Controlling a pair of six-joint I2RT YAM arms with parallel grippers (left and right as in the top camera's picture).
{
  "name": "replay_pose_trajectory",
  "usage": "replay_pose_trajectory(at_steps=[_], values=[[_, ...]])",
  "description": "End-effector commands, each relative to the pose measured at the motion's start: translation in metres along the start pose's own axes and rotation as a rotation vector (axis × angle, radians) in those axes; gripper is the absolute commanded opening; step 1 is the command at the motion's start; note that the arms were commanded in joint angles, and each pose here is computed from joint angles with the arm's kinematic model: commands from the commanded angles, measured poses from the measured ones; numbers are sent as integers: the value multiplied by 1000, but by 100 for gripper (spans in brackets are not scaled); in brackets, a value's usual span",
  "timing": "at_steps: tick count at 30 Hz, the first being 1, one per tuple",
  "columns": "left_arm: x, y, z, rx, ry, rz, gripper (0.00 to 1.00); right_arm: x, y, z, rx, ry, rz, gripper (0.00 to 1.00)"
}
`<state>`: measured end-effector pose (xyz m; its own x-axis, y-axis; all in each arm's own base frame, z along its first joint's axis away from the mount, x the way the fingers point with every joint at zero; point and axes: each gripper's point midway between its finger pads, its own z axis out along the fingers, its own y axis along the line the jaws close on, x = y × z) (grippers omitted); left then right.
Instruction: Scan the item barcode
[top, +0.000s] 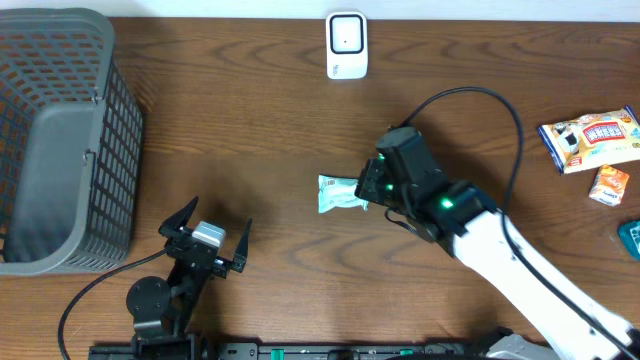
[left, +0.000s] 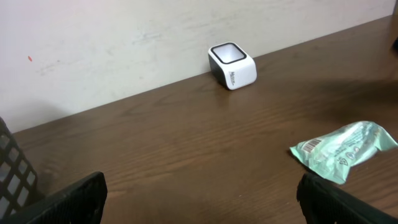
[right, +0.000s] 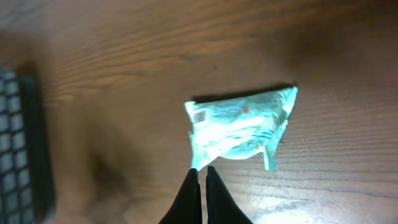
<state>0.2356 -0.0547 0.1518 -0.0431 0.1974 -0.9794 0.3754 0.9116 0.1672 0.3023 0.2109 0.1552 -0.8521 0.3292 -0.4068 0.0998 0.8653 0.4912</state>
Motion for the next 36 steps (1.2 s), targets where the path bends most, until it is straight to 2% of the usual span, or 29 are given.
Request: replay_pose_trajectory(at_steps=[1,2,4,5,6,7,8,10,14,18,22,27,28,32,36], values=[[16,-6,1,27,41,-10,98,6,0,-8,-2,13,-35,42],[16,-6,1,28,41,-9,98,11,-6,-7,23,33,26,79],[16,-6,1,27,41,-10,98,21,-25,0,109,56,177,87],[16,-6,1,27,41,-9,98,25,-35,5,148,55,244,84],[16,-6,1,27,41,-10,98,30,-45,12,186,53,317,69],[16,-6,1,27,41,-10,98,35,-55,18,222,49,392,50],[16,-6,1,27,41,-10,98,41,-64,25,255,44,477,36],[16,-6,1,27,41,-10,98,52,-81,40,305,23,653,29],[16,-6,1,27,41,-9,98,62,-96,68,324,-13,832,41],[16,-6,1,28,40,-9,98,60,-104,87,339,-52,915,47],[16,-6,1,27,40,-9,98,57,-101,93,317,-58,925,51],[16,-6,1,27,41,-10,98,59,-92,89,288,-16,888,77],[16,-6,1,27,40,-9,98,58,-90,86,279,-16,889,80],[16,-6,1,27,41,-9,98,47,-72,69,200,-21,894,86],[16,-6,1,28,41,-9,98,33,-61,54,134,-56,881,88]])
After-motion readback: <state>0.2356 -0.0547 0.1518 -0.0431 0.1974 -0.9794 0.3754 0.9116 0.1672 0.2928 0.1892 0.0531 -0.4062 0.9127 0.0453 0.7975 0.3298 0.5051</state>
